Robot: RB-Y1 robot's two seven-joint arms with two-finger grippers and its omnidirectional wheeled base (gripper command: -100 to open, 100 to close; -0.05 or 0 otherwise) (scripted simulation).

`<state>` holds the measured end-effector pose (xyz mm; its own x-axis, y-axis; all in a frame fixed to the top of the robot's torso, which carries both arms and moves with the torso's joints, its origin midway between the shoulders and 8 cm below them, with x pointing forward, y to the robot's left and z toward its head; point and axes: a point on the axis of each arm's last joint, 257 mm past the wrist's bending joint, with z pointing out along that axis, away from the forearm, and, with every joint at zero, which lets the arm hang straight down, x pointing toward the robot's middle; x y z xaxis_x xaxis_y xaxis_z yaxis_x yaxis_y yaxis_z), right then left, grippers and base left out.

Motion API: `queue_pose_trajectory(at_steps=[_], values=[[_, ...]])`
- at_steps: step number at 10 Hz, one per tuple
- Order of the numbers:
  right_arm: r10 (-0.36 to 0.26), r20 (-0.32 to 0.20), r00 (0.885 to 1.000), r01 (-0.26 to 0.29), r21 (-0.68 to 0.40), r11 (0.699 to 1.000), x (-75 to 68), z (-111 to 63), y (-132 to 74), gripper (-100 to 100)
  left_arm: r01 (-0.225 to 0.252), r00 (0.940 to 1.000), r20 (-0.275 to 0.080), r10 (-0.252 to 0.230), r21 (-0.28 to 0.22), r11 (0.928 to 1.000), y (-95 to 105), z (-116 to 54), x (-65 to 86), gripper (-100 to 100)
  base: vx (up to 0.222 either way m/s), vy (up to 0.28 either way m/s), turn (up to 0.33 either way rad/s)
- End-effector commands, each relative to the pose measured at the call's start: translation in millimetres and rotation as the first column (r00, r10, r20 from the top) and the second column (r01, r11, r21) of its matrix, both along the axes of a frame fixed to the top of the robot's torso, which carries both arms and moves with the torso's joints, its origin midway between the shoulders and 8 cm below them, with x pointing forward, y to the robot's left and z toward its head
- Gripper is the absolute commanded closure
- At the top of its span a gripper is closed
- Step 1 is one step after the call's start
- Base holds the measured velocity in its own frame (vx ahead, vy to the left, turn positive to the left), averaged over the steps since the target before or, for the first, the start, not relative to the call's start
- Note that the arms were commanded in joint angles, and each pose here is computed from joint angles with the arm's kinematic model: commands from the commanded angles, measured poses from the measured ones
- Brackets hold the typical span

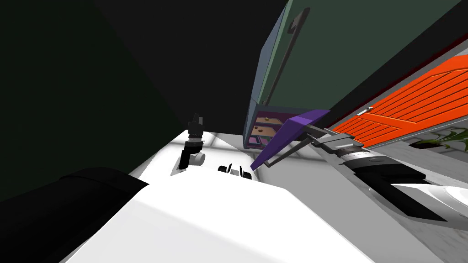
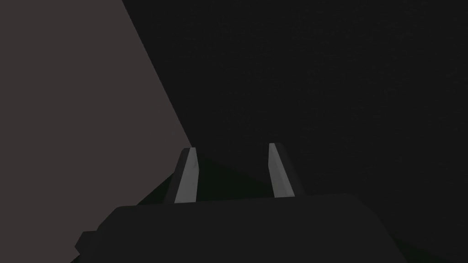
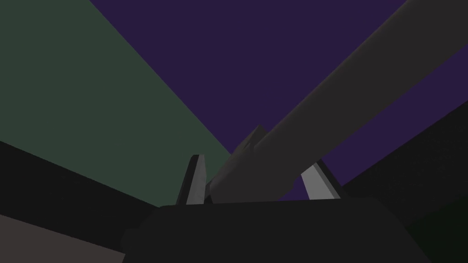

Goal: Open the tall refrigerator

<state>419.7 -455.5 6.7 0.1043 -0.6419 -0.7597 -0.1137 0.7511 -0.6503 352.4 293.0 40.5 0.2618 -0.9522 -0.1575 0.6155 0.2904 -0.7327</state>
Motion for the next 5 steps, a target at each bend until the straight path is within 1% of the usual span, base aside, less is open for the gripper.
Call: queue_pose_trajectory(at_steps=[1, 2, 4, 5], values=[[-0.017, 0.005, 1.000, 0.017, -0.003, 1.000, 2.7, 2.7, -6.9, 100, 0.000, 1.0000, 0.000, 0.000, 0.000, 1.0000, 0.0, 0.0, 0.0, 0, -0.277, -0.298, 0.371], [-0.016, 0.003, 1.000, 0.016, -0.003, 1.000, 3.2, 1.8, -7.2, 100, 0.000, 1.0000, 0.000, 0.000, 0.000, 1.0000, -0.1, 0.1, 0.0, 0, -0.362, -0.292, 0.382], [-0.016, 0.001, 1.000, 0.016, -0.003, 1.000, 3.7, 1.0, -7.6, 100, 0.000, 1.0000, 0.000, 0.000, 0.000, 1.0000, 0.0, 0.0, 0.0, 0, -0.273, -0.264, 0.190], [-0.015, -0.001, 1.000, 0.015, -0.003, 1.000, 4.3, 0.2, -7.9, 100, 0.000, 1.0000, 0.000, 0.000, 0.000, 1.0000, 0.0, 0.0, 0.0, 0, -0.311, -0.278, 0.360]])
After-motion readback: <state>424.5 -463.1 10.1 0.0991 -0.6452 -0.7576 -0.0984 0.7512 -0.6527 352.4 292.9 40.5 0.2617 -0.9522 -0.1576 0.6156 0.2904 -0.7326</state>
